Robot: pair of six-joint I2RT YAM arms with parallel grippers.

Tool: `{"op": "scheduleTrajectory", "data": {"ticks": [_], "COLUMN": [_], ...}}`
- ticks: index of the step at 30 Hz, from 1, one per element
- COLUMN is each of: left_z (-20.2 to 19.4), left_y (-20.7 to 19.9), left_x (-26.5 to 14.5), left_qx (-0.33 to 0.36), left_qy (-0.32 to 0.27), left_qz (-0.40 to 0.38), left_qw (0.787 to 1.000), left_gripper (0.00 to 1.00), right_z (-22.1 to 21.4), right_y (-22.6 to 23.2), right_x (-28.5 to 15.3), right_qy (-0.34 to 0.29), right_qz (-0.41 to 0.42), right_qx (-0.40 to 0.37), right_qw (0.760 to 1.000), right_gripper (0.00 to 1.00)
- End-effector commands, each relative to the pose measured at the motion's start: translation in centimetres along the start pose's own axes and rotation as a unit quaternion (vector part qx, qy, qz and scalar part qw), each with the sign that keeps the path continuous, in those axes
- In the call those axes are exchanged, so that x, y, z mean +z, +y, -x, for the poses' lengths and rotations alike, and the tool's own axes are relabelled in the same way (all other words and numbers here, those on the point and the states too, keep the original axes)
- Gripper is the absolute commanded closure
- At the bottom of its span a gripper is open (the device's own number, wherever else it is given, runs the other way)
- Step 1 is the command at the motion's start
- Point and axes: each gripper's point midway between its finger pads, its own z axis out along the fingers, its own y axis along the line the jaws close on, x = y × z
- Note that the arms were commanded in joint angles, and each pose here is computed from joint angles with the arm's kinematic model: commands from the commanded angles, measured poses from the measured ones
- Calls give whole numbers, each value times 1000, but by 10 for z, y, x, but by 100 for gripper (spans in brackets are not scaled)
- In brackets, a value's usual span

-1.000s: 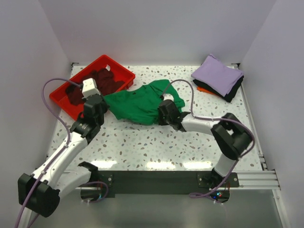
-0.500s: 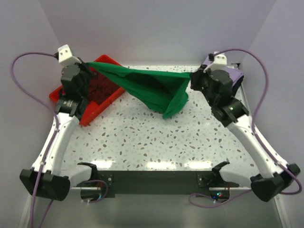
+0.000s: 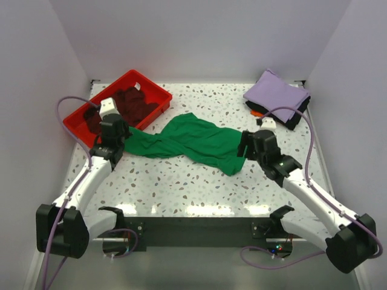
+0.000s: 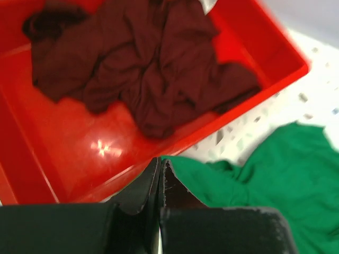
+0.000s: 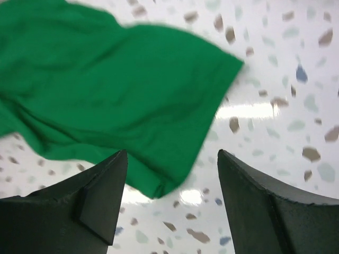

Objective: Fold and stack the t-shirts
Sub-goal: Flatten the tshirt out

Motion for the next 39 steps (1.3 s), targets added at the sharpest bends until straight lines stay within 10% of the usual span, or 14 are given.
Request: {"op": "scheduleTrajectory", "data": {"ticks": [1,21,39], "left_z": [10,3,12], "left_y": [-2,-17,-18], "left_x": [3,1,-10], "left_qx": [-21,-27,-35], "left_qy": [-32,-33,-50], "left_qz": [-7,-57,-68], "left_qw": [999,997,996], "left_gripper": [100,100,100], "right_z": [-14,-154,-202], "right_y": [-14,49,46], "right_x": [6,-5,-30], "right_qy": [0,154,188], "right_qz": [-35,98,37], "right_qx": [29,47,-7], "right_qw": [999,982,982], "right_gripper": [27,40,42]}}
